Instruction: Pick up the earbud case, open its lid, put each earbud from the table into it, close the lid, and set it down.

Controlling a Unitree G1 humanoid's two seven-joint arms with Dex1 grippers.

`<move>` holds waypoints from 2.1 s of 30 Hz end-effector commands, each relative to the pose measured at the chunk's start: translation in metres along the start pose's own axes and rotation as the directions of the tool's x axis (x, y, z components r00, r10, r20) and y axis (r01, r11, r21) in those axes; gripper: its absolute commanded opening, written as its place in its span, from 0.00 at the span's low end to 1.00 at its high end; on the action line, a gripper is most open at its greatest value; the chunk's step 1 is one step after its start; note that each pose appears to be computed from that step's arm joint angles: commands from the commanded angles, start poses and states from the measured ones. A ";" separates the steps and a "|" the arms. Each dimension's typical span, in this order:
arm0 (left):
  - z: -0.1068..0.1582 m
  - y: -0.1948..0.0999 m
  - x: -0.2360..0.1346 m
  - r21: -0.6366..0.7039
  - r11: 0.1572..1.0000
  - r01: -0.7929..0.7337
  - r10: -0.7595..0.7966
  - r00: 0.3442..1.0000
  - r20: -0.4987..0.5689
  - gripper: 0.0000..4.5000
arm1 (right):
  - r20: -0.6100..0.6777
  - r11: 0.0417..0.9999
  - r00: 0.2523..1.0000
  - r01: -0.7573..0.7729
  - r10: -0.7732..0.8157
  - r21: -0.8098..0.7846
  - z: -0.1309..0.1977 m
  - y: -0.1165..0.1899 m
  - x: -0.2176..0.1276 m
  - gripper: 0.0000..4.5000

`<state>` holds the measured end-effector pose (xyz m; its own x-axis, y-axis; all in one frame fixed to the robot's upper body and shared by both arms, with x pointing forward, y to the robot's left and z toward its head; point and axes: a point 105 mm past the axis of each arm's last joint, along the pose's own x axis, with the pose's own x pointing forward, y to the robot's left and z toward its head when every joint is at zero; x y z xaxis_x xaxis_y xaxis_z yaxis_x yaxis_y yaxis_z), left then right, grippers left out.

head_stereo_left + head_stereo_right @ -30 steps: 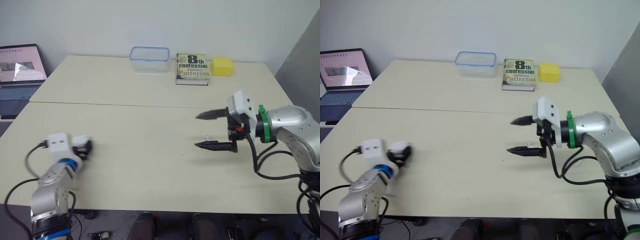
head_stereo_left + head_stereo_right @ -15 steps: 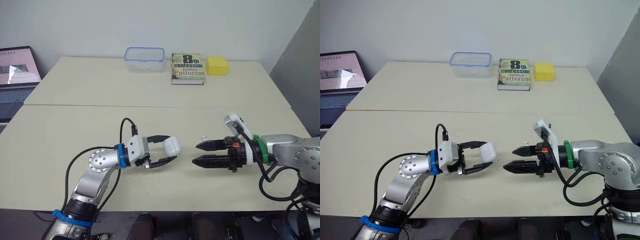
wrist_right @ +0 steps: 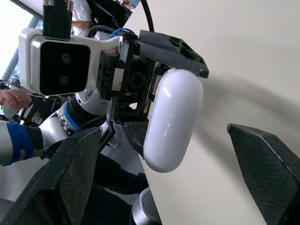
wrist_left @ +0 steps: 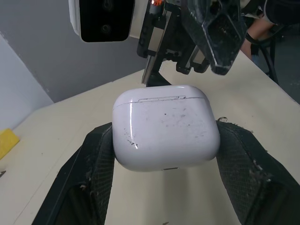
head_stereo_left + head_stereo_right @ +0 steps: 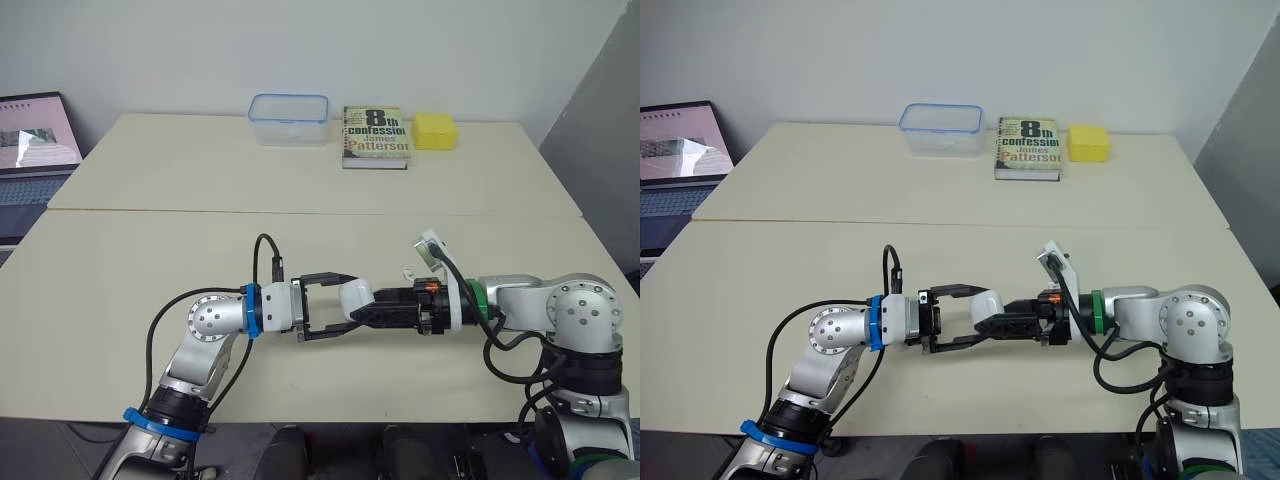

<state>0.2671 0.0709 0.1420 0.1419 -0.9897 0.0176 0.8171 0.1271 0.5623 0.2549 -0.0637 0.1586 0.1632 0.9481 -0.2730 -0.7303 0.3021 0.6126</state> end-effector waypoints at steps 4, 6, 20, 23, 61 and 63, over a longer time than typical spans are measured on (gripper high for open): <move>0.006 0.000 0.002 0.035 0.999 -0.006 0.005 1.000 0.020 0.62 | 0.014 0.999 0.999 -0.035 0.036 -0.015 0.007 0.008 0.006 1.00; 0.006 0.001 0.002 0.036 0.999 -0.007 0.006 1.000 0.019 0.62 | 0.013 0.999 0.999 -0.032 0.032 -0.010 0.006 0.007 0.007 1.00; 0.005 0.004 0.002 0.054 0.998 -0.023 0.021 0.999 0.026 0.62 | -0.027 0.999 0.999 -0.042 0.042 0.004 0.000 0.007 0.007 0.18; 0.005 0.003 0.003 0.061 0.998 -0.028 0.026 0.999 0.031 0.62 | -0.030 0.999 0.999 -0.040 0.040 0.007 0.000 0.006 0.007 0.18; 0.010 0.009 0.023 -0.427 0.899 0.097 -0.242 0.923 -0.298 1.00 | -0.266 0.609 0.905 -0.009 -0.333 -0.793 0.006 -0.012 -0.008 0.18; 0.009 0.009 0.023 -0.423 0.900 0.104 -0.247 0.921 -0.300 1.00 | -0.267 0.603 0.905 -0.015 -0.331 -0.797 0.006 -0.011 -0.008 0.18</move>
<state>0.2733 0.0517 0.1480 0.1048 -0.9199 -0.3779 0.9910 0.0646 0.1176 0.2677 -0.0784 0.1467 0.2047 0.7166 -0.6668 -0.9782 0.1248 -0.1661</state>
